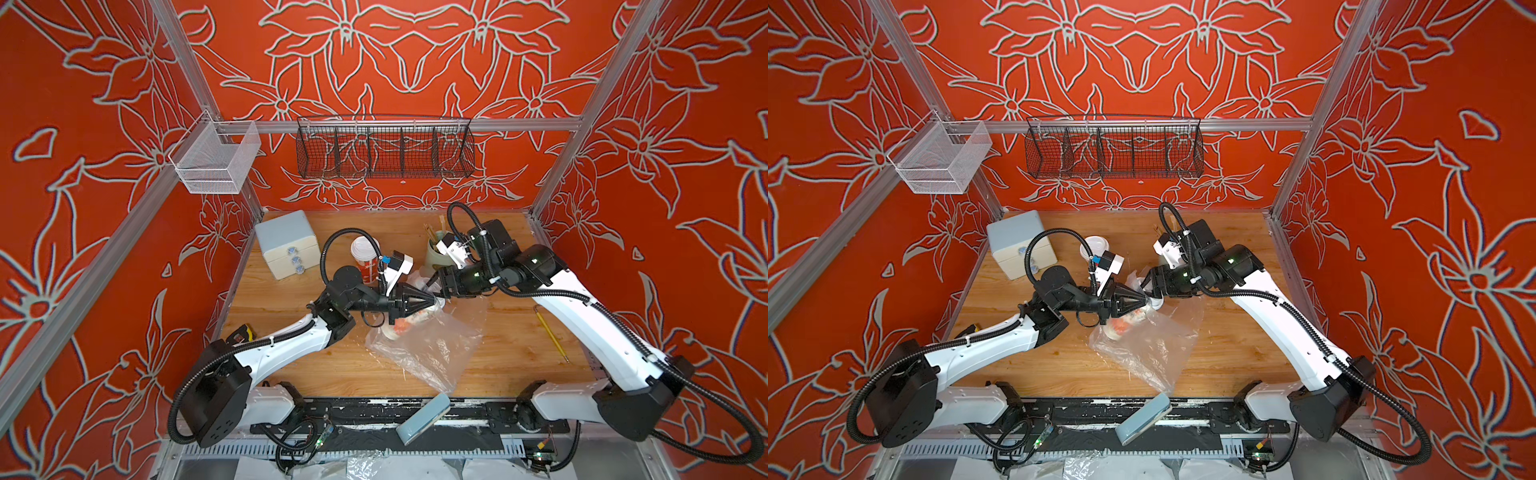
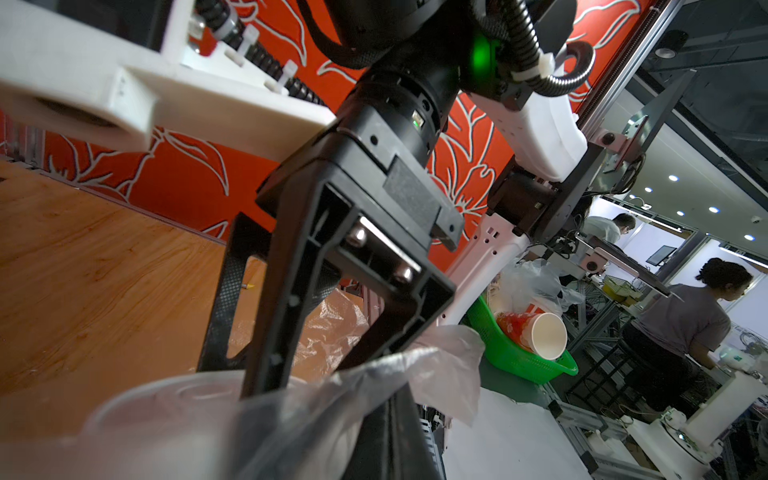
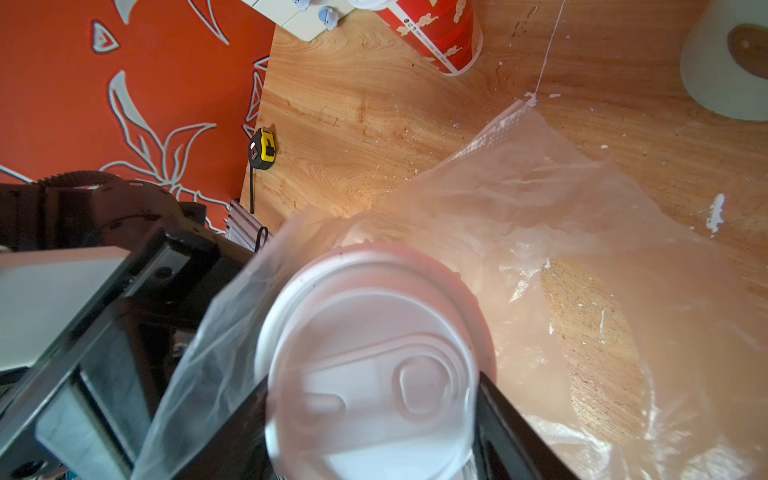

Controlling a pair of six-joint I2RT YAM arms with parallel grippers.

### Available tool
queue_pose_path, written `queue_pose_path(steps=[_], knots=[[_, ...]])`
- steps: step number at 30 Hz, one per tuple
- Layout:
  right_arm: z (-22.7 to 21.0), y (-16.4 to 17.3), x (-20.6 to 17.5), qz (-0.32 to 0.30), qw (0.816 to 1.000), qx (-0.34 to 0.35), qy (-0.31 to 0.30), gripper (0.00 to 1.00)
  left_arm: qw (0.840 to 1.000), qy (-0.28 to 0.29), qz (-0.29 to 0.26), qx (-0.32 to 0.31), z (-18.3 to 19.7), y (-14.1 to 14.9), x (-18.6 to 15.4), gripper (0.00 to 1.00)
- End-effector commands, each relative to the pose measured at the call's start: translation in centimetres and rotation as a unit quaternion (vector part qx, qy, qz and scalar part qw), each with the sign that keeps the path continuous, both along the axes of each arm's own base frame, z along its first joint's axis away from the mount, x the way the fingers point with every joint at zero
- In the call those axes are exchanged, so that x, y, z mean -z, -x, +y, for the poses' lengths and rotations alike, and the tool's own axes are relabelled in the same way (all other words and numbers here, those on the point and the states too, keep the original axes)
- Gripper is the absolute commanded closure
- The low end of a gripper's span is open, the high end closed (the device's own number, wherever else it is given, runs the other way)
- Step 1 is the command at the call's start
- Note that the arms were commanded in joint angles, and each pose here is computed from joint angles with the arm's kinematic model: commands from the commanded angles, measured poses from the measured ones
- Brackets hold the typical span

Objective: Pack milk tea into plastic carrier bags
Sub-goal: Place the milk tea cup in the plastic carrier bag.

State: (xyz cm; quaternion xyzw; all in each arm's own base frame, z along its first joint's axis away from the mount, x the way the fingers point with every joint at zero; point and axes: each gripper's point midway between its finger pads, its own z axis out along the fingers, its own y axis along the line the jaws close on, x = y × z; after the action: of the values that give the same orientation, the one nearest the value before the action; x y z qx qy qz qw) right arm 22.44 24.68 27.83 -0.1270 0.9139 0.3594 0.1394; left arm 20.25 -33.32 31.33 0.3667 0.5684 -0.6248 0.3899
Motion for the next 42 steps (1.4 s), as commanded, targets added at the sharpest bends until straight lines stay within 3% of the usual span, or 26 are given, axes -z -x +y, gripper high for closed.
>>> queue_pose_path(steps=[1,22,37,42], knots=[[0.3,0.9,0.6,0.026,0.999,-0.019,-0.001,0.73,0.999,0.018,-0.033,0.002,-0.1,-0.3,-1.6,1.0],[-1.3,1.9,4.6,0.061,0.994,-0.029,0.091,0.76,0.999,0.002,-0.042,0.011,-1.0,-2.3,-1.4,1.0],[-3.5,0.4,7.6,0.007,0.978,0.036,0.205,0.82,0.999,-0.023,-0.04,-0.009,-0.1,-4.7,-0.4,1.0],[-2.6,0.5,7.8,-0.006,0.979,0.041,0.197,0.82,0.999,-0.028,-0.035,-0.011,0.2,-4.9,-0.2,1.0]])
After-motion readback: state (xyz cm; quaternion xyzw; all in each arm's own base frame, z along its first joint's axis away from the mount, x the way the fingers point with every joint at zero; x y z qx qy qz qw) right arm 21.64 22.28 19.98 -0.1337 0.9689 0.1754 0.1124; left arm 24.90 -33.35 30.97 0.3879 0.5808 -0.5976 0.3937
